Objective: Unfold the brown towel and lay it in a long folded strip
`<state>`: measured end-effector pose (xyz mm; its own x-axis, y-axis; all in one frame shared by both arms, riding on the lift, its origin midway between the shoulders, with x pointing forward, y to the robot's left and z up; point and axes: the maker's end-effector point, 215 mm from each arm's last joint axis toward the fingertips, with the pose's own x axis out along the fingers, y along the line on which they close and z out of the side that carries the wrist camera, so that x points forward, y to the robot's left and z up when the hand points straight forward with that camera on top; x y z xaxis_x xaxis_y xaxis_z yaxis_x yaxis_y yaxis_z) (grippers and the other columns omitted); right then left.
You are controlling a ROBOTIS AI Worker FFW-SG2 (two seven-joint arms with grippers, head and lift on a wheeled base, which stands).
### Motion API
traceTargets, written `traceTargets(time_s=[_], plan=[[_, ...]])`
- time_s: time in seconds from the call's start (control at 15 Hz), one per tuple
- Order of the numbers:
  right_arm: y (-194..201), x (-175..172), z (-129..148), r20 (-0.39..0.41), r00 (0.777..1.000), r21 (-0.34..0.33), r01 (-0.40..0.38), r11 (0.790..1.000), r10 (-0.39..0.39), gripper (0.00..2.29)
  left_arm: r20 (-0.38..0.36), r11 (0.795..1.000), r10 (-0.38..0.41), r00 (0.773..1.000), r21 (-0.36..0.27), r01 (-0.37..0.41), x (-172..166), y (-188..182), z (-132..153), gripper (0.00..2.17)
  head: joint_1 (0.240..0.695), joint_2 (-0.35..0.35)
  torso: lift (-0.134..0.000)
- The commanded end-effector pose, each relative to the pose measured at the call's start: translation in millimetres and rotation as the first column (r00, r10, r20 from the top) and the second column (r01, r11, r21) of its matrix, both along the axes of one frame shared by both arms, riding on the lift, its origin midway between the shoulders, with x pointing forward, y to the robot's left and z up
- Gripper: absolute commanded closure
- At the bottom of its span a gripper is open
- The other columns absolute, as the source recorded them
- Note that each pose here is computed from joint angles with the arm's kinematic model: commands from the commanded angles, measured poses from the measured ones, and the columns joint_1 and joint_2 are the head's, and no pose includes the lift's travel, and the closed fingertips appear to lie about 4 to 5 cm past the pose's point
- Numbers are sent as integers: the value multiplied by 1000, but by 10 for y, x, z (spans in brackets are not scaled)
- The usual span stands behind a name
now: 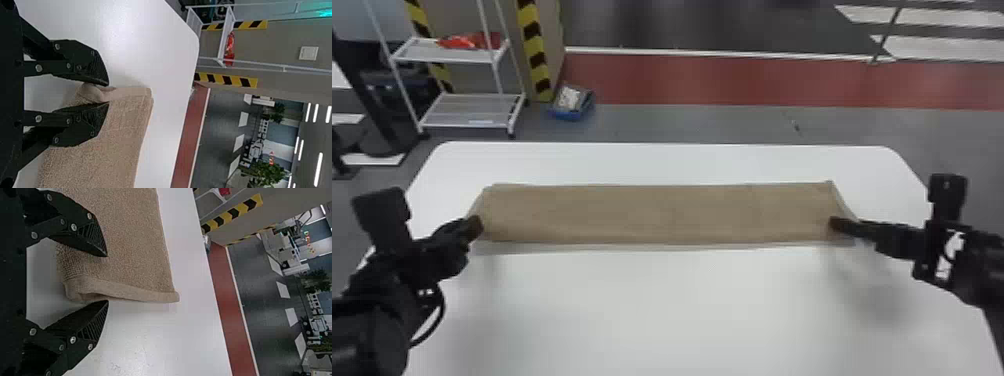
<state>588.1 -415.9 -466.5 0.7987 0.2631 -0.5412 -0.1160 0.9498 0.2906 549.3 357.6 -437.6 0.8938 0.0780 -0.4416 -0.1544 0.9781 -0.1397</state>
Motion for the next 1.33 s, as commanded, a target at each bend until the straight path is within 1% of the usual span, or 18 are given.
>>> traceTargets(time_s=[0.0, 0.07, 0.13, 0.2, 0.27, 0.33, 0.4, 0.47, 0.53, 0.6, 0.67, 0.8, 0.93, 1.13, 1.27], plan=[[0, -2, 1, -3, 1000, 0, 0, 1000, 0, 475, -8, 1000, -2, 1000, -5, 2, -26, -9, -8, 1713, 695, -56, -119], [-1, -8, -7, -7, 1000, 0, 0, 1000, 0, 475, -10, 1000, -4, 1000, -6, 4, -34, -14, -16, 1713, 695, -56, -119], [7, -14, -16, -10, 1000, 0, -2, 1000, 2, 569, -13, 1000, -4, 1000, -7, 4, -43, -16, -24, 1713, 695, -57, -119], [20, -31, -21, -16, 1000, 10, -8, 1000, 8, 731, -13, 1000, -5, 1000, -6, 5, -52, -16, -25, 1713, 695, -57, -119], [82, -64, -41, -25, 999, 36, -22, 999, 22, 883, -11, 1000, -7, 1000, -5, 7, -46, -27, -2, 1713, 695, -57, -119], [106, -52, 48, -15, 999, 50, -30, 998, 31, 1258, -11, 1000, -8, 1000, -5, 8, -50, -29, 5, 1713, 695, -56, -119], [90, -71, 79, -13, 999, 50, -29, 998, 30, 1490, -8, 1000, -9, 1000, -4, 9, -63, -34, 29, 1713, 695, -53, -119], [125, -109, 94, -22, 999, 72, -39, 997, 41, 1598, -4, 1000, -13, 1000, -5, 13, -84, -58, 49, 1717, 695, -50, -119], [67, -151, 166, -17, 999, 86, -32, 996, 34, 1598, 2, 1000, -20, 1000, -15, 20, -119, -97, 92, 1717, 695, -49, -119], [19, -195, 210, -14, 1000, 84, -24, 996, 26, 1598, -6, 999, -29, 1000, -15, 29, -184, -135, 96, 1717, 695, -49, -119], [59, -234, 234, -18, 999, 99, -35, 994, 37, 1598, -6, 1000, -29, 1000, -11, 29, -217, -153, 106, 1717, 695, -53, -119], [-35, -354, 297, -21, 1000, 115, -16, 993, 19, 1598, -46, 999, -34, 998, -15, 34, -353, -179, 21, 1713, 695, -66, -119], [-80, -478, 298, -32, 999, 133, -7, 991, 11, 1598, -50, 999, -39, 998, -8, 38, -477, -198, 29, 1713, 695, -75, -119], [-144, -714, 235, -52, 999, 147, 7, 989, 1, 1598, -98, 999, -53, 994, -12, 53, -759, -299, -116, 1713, 695, -95, -119], [-154, -830, 198, -74, 997, 148, 12, 989, -1, 1598, -103, 998, -58, 993, -16, 57, -815, -345, -149, 1710, 695, -107, -119]])
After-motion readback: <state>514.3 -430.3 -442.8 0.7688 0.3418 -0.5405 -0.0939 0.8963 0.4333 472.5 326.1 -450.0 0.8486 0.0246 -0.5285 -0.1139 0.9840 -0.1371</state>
